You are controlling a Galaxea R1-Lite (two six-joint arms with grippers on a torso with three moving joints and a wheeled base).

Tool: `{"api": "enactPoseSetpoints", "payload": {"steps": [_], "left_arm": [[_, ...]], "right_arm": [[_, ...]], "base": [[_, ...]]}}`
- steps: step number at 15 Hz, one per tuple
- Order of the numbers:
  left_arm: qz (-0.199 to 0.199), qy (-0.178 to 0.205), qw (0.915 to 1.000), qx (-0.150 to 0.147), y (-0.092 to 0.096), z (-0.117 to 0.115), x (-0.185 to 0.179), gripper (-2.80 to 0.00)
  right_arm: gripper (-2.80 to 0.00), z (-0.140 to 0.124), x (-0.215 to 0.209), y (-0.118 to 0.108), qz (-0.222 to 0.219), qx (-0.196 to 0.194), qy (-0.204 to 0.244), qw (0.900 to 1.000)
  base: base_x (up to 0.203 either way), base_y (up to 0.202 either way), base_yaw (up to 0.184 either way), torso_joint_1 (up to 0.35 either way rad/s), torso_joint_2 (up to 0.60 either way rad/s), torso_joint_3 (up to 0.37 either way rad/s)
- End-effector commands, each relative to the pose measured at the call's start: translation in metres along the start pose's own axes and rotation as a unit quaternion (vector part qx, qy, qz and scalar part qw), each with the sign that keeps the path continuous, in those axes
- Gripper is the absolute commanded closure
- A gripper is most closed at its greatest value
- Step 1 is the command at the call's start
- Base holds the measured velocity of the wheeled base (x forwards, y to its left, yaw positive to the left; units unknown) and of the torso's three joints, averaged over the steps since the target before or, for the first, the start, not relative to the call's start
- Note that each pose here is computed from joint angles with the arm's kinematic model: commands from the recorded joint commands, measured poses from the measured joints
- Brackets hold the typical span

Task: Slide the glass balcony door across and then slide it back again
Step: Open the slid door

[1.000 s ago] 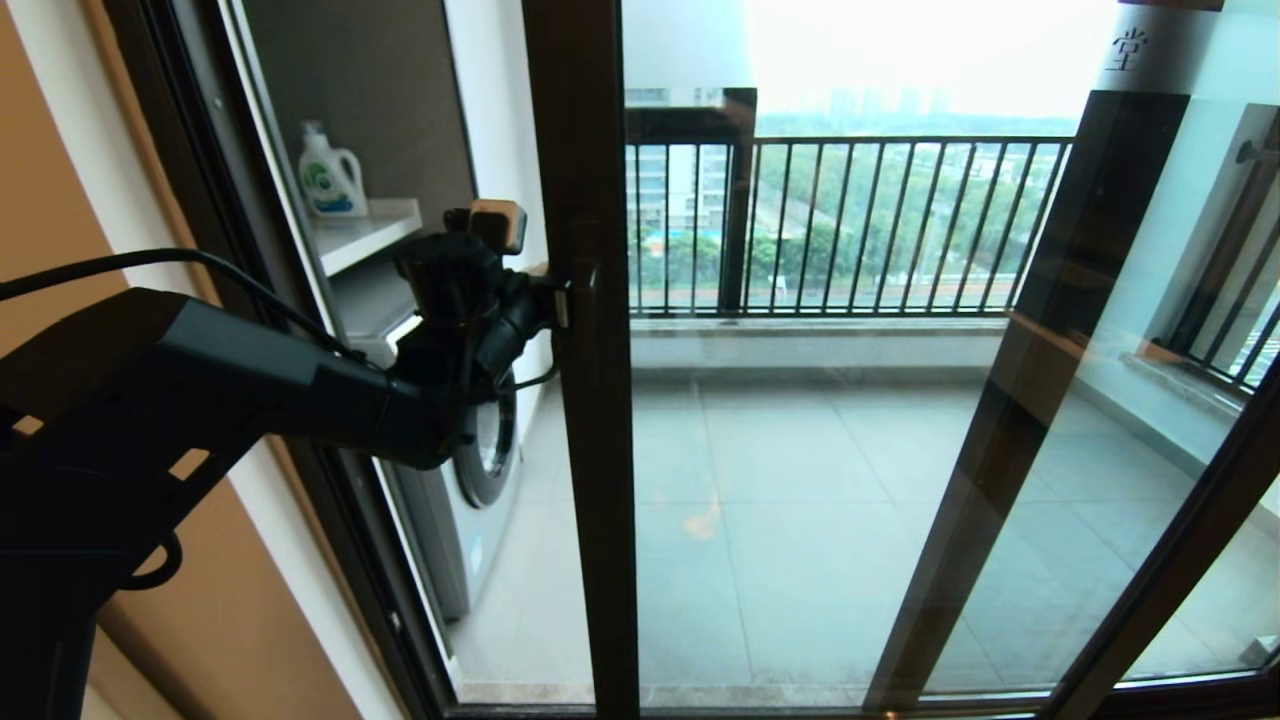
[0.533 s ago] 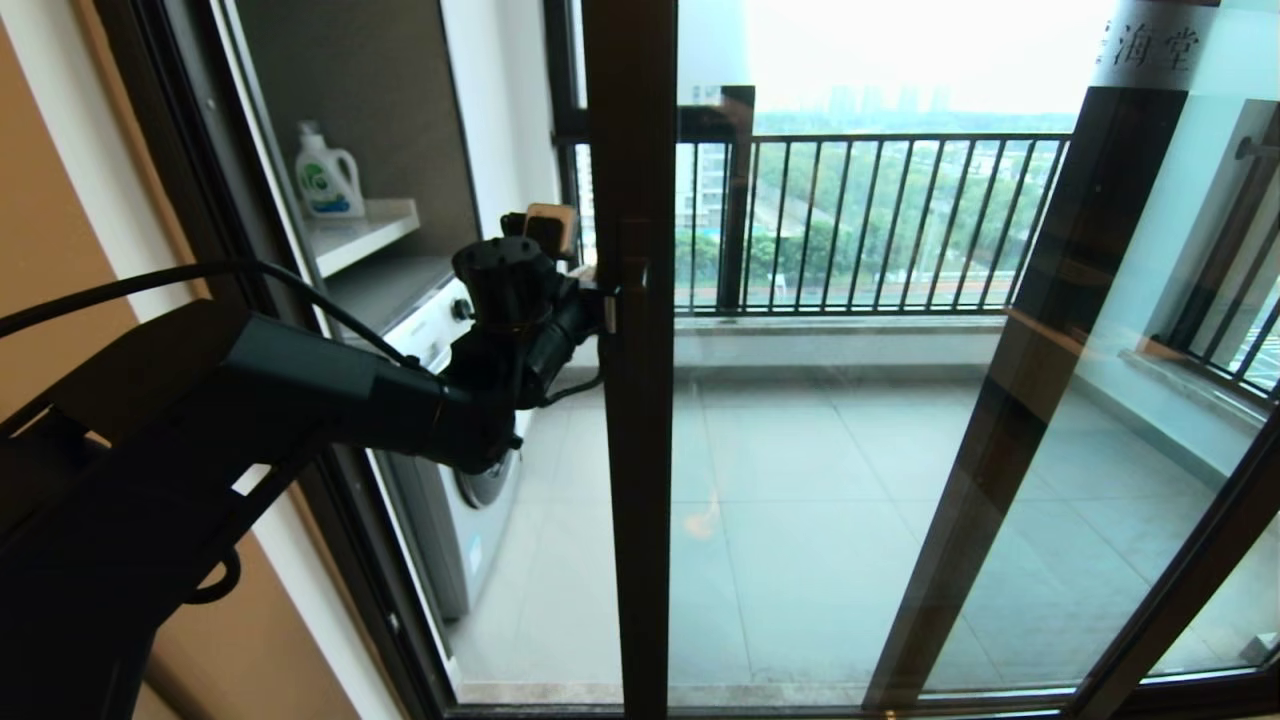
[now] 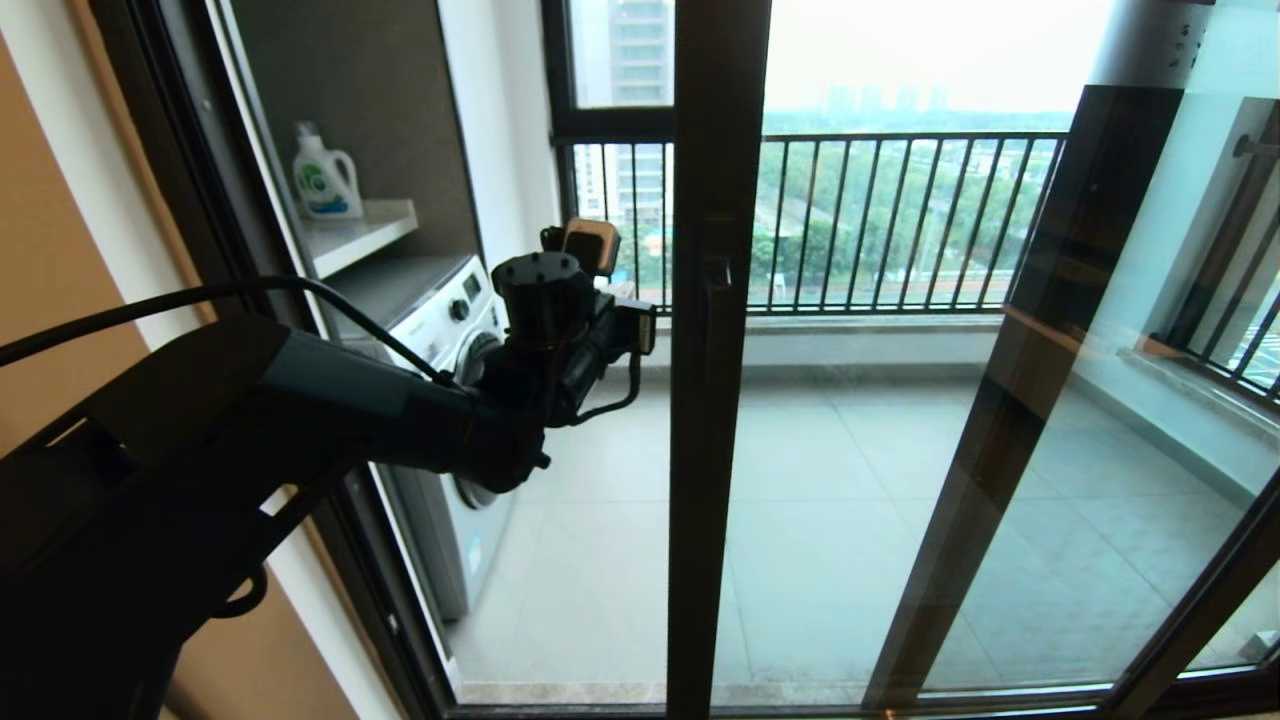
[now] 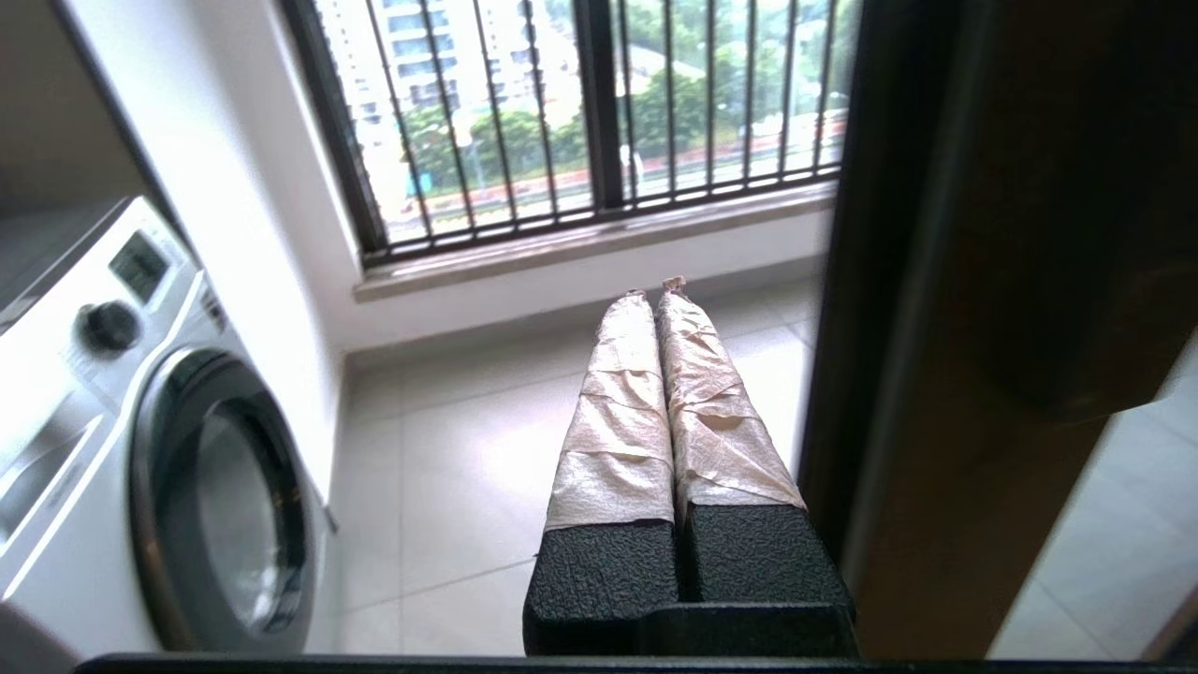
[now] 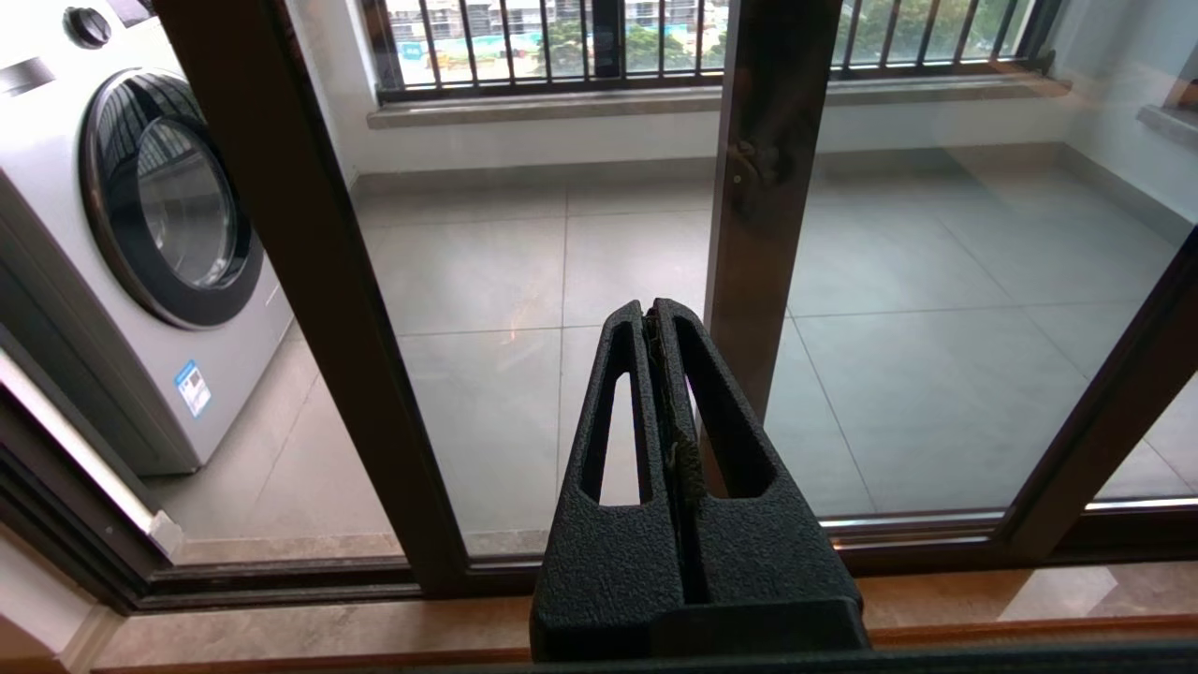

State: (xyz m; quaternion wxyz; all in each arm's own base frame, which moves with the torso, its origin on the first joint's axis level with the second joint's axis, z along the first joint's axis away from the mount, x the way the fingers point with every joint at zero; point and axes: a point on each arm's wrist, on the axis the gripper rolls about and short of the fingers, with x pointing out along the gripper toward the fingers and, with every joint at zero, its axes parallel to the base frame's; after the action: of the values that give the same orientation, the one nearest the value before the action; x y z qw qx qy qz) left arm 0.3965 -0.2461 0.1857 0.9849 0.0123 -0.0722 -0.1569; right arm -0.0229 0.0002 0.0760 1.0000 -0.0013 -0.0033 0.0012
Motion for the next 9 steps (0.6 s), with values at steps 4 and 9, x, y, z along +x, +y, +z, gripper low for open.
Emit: {"api": "enactPoseSetpoints", "payload": {"steps": [4, 9], "left_arm": [[0.038, 0.019, 0.9991, 0.004, 0.041, 0.019, -0.041, 0.00], [0.116, -0.001, 0.9932, -0.010, 0.116, 0.068, -0.150, 0.00]], "right_arm": [[0.00, -0.001, 0.000, 0.000, 0.000, 0.000, 0.002, 1.000], [0.00, -0.001, 0.000, 0.000, 0.000, 0.000, 0.002, 1.000]], "base": [[0.000, 0.000, 0.000, 0.000, 0.00, 0.000], [0.000, 0.000, 0.000, 0.000, 0.00, 0.000]]}}
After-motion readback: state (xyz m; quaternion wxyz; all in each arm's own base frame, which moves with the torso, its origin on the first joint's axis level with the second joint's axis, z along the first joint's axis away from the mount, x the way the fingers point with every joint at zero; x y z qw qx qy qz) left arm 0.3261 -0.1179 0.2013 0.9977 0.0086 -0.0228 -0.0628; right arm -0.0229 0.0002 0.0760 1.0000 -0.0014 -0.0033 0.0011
